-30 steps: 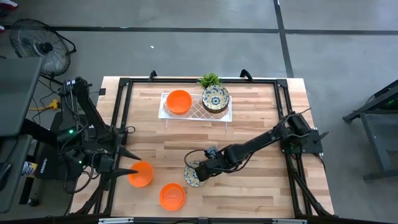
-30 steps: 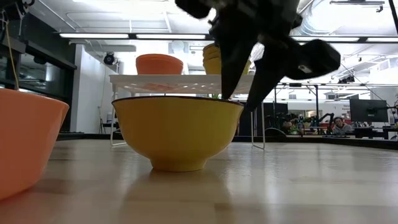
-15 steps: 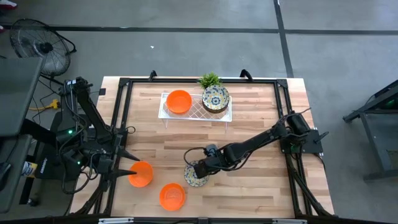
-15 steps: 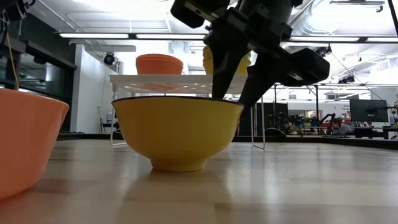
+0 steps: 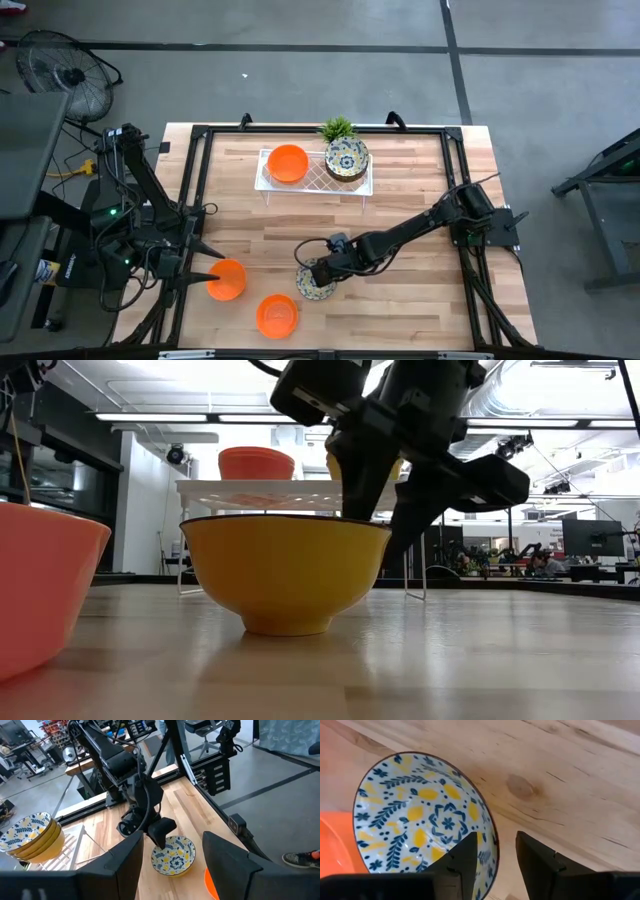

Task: Pick & Place Mini bowls
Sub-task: Stack the yellow bowl on the yellow bowl on the shelf

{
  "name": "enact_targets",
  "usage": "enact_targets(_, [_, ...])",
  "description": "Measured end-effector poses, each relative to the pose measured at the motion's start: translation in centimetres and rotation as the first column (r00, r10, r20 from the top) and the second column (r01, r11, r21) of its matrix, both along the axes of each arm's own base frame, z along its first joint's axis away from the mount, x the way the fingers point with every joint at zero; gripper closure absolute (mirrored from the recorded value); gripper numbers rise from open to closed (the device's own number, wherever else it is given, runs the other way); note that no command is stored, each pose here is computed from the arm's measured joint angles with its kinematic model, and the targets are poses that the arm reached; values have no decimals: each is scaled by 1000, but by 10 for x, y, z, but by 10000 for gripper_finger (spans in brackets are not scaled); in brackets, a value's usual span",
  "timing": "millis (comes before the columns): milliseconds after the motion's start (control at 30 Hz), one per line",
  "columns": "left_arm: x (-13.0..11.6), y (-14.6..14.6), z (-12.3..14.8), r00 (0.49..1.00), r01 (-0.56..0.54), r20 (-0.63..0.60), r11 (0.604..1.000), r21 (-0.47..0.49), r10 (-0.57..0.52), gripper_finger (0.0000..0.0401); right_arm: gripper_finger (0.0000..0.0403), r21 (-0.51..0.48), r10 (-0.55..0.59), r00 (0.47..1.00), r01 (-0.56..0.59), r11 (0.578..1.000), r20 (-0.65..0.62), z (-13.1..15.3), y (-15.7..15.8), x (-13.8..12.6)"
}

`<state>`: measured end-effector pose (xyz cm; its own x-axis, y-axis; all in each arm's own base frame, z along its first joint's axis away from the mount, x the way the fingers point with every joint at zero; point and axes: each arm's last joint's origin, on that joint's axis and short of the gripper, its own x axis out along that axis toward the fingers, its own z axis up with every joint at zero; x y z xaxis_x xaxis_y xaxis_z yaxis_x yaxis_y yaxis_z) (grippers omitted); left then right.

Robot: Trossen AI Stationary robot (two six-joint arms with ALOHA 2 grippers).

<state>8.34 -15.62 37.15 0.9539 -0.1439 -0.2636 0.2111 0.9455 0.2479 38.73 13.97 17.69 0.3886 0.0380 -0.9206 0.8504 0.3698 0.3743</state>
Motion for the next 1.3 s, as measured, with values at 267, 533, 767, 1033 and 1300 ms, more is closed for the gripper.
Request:
enact_targets(267, [0,0,0,1000,0,0,1000,0,0,203,354,2,44,999,-44,999,0,0,1,0])
enact_targets(533, [0,0,0,1000,0,0,1000,0,0,203,397,2,94,995,-94,996,9,1,1,1])
enact_targets(767, [0,0,0,1000,0,0,1000,0,0,203,400,39,147,989,-147,988,8,4,2,0])
enact_targets(1033, [0,0,0,1000,0,0,1000,-1,0,203,402,52,157,987,-158,986,21,31,-3,-11])
enact_targets(1300, [0,0,0,1000,1,0,1000,0,-1,203,402,44,146,987,-150,988,71,70,-14,-28])
